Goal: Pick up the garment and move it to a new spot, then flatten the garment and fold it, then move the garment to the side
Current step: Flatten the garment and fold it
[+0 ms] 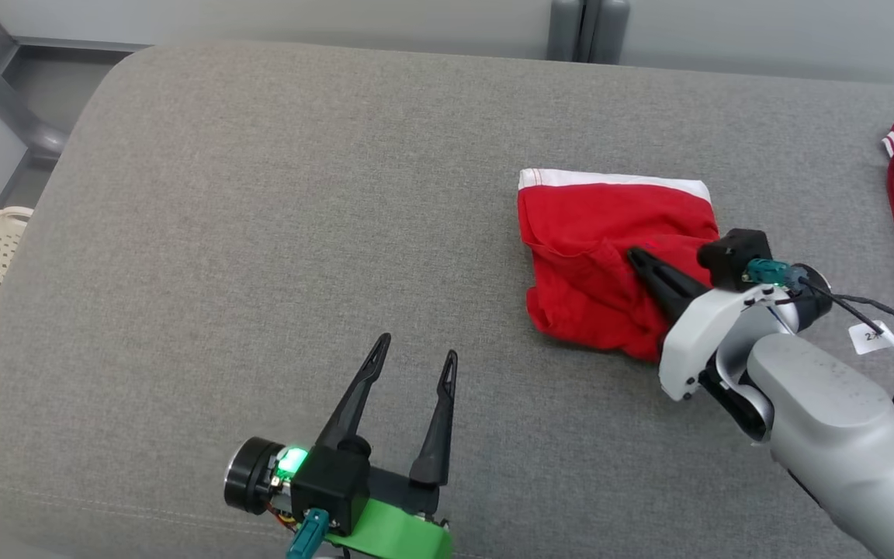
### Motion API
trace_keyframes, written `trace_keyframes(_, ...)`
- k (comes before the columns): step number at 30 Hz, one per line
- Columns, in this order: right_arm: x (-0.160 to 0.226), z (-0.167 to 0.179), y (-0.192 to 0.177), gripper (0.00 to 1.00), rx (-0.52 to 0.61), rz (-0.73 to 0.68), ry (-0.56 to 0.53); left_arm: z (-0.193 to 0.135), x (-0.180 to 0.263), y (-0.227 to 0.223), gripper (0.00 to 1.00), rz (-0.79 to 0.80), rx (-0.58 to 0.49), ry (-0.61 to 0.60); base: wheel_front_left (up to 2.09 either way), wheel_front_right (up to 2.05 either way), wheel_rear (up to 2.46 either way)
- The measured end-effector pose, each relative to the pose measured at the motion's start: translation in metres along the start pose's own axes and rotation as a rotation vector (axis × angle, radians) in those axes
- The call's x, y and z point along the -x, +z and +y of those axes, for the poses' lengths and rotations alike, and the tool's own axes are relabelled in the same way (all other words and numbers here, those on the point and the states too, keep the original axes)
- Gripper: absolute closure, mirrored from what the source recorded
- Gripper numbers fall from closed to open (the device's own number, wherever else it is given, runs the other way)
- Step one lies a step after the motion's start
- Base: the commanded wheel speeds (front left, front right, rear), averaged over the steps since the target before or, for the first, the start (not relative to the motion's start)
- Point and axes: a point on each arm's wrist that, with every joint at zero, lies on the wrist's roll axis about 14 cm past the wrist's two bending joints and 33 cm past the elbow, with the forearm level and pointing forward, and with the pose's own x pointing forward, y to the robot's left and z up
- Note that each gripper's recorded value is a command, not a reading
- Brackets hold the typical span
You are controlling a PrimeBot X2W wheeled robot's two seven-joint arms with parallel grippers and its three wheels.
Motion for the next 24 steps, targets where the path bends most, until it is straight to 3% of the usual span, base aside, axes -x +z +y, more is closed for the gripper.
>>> trace_keyframes(7, -0.005, 0.066, -0.011, 1.00, -0.023, 0.021, 0.195, 0.007, 0.001, -0.002, 0.00, 0.006, 0.002, 0.026, 0.00, 0.00, 0.00)
trace_keyframes(10, -0.004, 0.079, -0.003, 1.00, -0.051, -0.001, 0.239, 0.007, 0.000, 0.000, 0.00, 0.001, 0.005, 0.028, 0.00, 0.00, 0.00)
trace_keyframes(16, -0.018, 0.018, 0.045, 1.00, 0.016, -0.131, 0.093, 0.003, -0.004, -0.001, 0.00, 0.004, 0.011, 0.017, 0.00, 0.00, 0.00)
trace_keyframes(24, -0.028, -0.003, 0.021, 1.00, 0.011, -0.117, -0.004, 0.009, -0.007, -0.007, 0.00, 0.025, 0.022, 0.034, 0.00, 0.00, 0.00)
